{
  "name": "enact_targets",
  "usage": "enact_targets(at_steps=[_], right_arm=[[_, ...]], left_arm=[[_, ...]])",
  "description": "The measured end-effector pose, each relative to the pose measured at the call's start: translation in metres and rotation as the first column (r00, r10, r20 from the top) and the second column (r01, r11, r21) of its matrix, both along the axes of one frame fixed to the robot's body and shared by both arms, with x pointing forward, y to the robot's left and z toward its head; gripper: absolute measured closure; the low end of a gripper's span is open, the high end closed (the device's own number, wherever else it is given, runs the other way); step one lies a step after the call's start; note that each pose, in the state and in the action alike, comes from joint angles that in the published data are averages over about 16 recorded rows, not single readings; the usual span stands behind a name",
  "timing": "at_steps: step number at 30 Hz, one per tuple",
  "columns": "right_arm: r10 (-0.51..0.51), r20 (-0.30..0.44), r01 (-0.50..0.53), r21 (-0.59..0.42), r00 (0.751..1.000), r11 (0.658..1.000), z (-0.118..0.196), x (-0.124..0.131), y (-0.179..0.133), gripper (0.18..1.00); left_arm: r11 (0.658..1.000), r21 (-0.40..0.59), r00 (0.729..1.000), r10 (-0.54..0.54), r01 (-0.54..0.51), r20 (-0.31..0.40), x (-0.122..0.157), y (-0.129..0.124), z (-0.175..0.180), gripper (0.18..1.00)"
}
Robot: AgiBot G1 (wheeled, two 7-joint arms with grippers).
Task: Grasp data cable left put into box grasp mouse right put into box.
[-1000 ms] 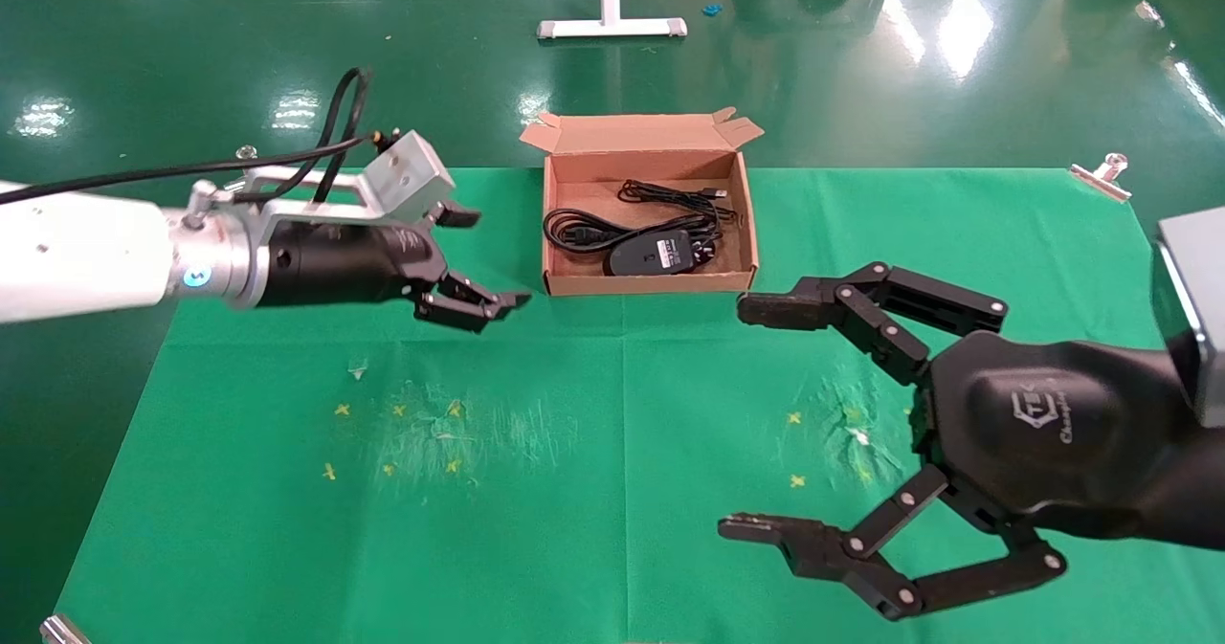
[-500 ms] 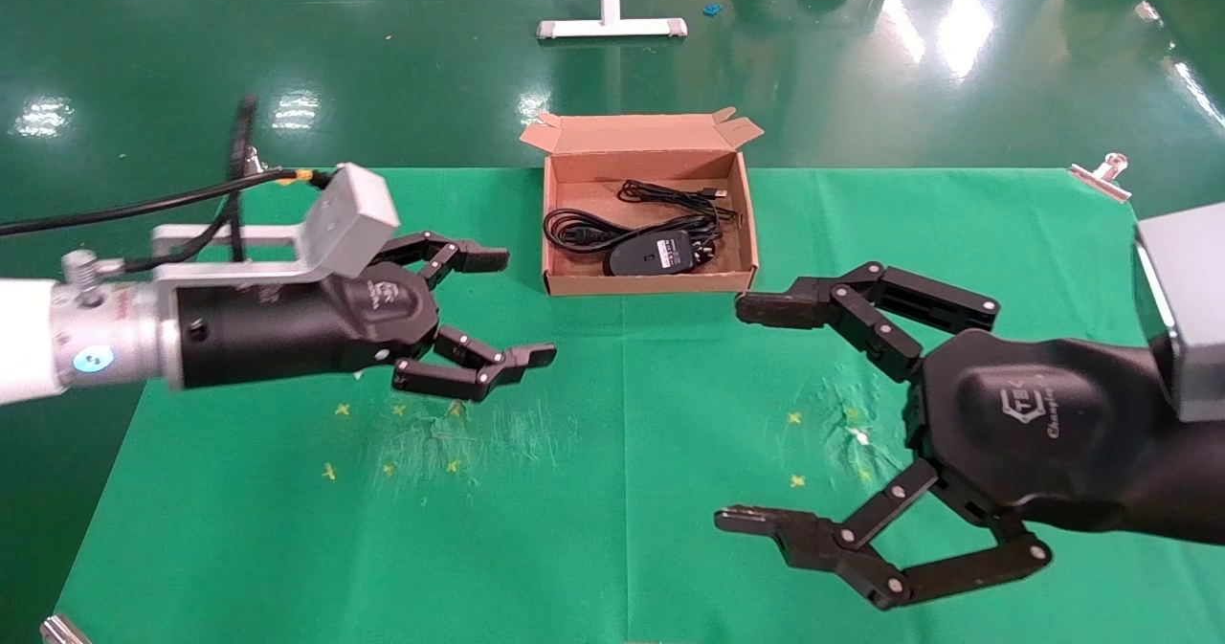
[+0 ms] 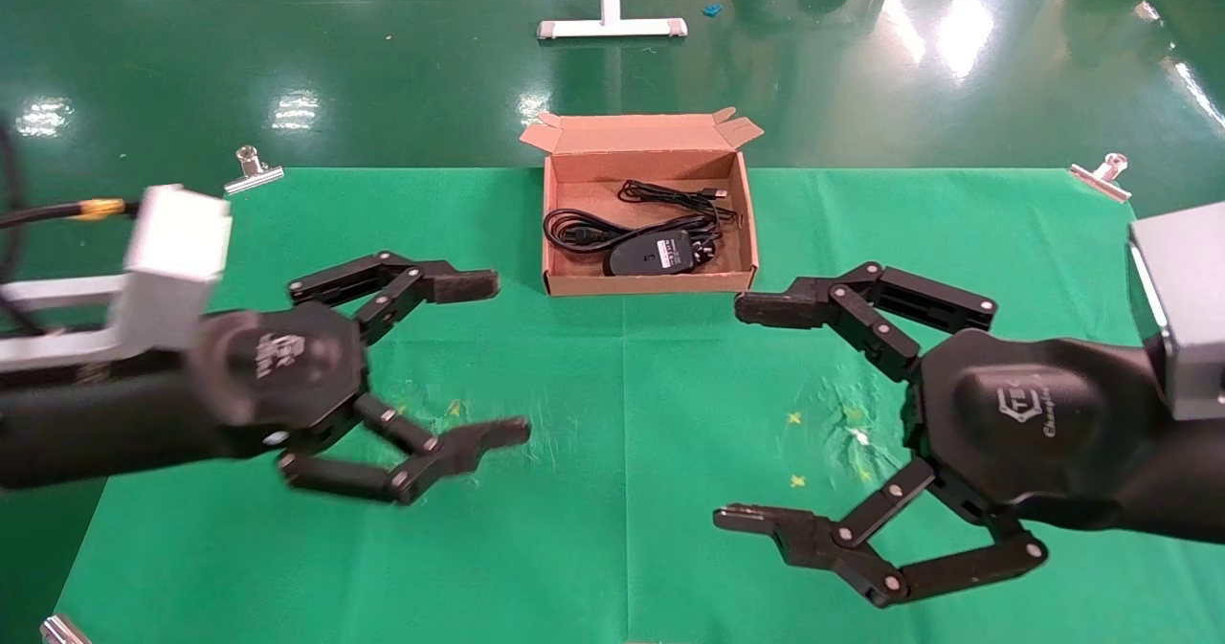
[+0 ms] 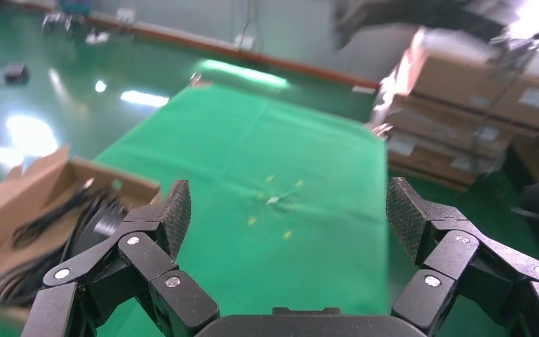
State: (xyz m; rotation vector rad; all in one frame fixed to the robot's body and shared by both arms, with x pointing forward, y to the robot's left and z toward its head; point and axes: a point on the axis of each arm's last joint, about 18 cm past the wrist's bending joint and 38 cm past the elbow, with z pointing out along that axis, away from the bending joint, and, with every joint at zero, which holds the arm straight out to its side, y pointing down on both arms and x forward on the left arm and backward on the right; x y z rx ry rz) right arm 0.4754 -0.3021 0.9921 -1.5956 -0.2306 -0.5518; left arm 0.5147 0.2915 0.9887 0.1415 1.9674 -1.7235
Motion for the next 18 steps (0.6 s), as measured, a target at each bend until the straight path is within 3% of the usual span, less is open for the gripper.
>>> enact_targets(at_steps=[9,18], right_arm=[[0.000,0.000,0.000,0.000,1.000,1.000,0.000,0.000,0.000,0.178],[0.001,-0.001,-0.001,0.000,1.000,1.000,0.000,0.000,0.000,0.178]], left_arm=[[0.994,-0.032,0.993,-0.107,0.109,0.053,-0.041,0.009,0.004,0.184],[0.990,-0.037,0.989,-0.133,0.136,0.067,-0.051,0.011,0.005,0.184]])
